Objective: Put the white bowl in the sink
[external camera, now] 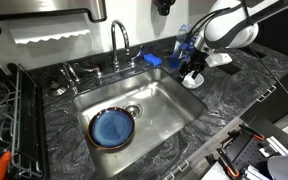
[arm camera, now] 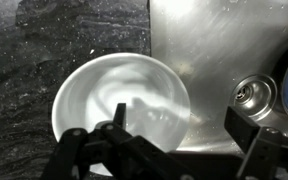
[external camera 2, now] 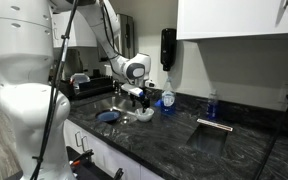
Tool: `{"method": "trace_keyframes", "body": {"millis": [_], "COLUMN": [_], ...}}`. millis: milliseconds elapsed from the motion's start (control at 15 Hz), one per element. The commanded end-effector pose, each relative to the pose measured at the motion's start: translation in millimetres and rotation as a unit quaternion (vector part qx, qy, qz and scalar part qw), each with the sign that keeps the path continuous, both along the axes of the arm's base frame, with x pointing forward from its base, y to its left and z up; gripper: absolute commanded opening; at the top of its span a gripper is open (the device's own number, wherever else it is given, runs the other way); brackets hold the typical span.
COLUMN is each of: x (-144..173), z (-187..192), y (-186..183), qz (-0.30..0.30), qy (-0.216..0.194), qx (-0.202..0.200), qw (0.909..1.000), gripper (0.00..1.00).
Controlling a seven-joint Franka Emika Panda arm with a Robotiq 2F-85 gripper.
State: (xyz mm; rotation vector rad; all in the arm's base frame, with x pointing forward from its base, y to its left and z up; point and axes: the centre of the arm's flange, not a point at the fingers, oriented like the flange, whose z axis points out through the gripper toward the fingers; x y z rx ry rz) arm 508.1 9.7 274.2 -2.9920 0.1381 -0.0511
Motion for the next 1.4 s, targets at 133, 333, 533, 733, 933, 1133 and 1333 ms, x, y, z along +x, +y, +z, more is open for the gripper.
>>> {"method": "trace_keyframes", "body": {"millis": [133,333,533,733,933,1133,1333], "x": [-7,-9,-9,-9,-13,-16,-16], "z": [-23,-29,-33,-35,-36,-34,-17], "y": [7,10,11,12,15,21,18], "qz": [0.026,0.036,0.041,0.042,0.047,0.055,0.051], "qy": [-0.018,-0.028,-0.041,-0.047,-0.049,-0.054,-0.065], "qx": [-0.015,-0.033,-0.047,-0.053,-0.057,-0.062,-0.061], "qw": [0.9994,0.9984,0.9972,0.9966,0.9961,0.9951,0.9947], "gripper": [1.00,1.00,0.67,0.43,0.23,0.02,0.03]}}
